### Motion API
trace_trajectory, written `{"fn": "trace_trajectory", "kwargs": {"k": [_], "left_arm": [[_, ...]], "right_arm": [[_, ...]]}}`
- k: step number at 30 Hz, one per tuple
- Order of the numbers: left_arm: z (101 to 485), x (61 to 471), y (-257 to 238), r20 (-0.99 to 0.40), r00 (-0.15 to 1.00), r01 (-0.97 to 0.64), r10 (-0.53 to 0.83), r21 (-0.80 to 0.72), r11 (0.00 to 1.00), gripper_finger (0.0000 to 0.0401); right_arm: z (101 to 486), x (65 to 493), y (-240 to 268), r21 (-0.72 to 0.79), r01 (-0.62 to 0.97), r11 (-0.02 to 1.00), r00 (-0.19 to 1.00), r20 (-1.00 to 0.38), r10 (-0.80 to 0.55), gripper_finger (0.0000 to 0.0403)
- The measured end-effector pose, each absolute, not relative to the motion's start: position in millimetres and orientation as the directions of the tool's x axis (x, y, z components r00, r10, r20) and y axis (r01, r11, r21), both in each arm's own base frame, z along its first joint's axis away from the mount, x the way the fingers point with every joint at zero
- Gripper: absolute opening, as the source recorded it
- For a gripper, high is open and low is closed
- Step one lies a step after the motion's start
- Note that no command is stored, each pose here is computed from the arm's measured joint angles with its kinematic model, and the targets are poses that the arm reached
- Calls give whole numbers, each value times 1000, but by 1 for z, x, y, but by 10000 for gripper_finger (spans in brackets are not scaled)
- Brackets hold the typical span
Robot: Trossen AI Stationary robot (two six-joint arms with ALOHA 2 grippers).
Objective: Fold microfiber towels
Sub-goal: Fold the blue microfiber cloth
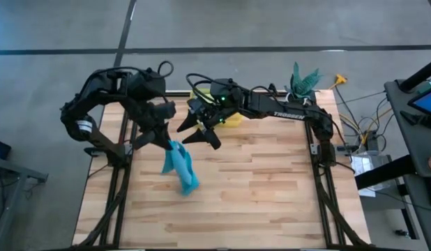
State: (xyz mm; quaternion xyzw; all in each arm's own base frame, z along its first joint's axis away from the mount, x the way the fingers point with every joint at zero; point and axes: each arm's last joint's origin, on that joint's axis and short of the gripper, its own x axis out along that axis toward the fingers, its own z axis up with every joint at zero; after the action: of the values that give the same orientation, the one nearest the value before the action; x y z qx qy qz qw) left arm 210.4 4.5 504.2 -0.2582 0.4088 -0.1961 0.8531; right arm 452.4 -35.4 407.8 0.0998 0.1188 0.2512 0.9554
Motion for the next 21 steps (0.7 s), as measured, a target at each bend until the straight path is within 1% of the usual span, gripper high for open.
{"fn": "trace_trajectory", "kwargs": {"k": [3, 9, 17, 21], "left_arm": [[506, 212, -1, -589, 594, 127, -549, -605, 786, 0], [513, 219, -1, -526, 659, 180, -537, -583, 792, 0], [518, 226, 0, -479, 696, 213, -535, -574, 791, 0], [524, 229, 0, -425, 725, 256, -542, -564, 785, 0]], "right_arm": [[412, 449, -34, 246, -487, 838, 832, -161, 531, 235], [412, 450, -16, 246, -556, 794, 787, -150, 598, 235], [415, 453, -3, 199, -568, 799, 794, -120, 595, 234], [411, 455, -2, 211, -572, 793, 787, -132, 603, 223]]}}
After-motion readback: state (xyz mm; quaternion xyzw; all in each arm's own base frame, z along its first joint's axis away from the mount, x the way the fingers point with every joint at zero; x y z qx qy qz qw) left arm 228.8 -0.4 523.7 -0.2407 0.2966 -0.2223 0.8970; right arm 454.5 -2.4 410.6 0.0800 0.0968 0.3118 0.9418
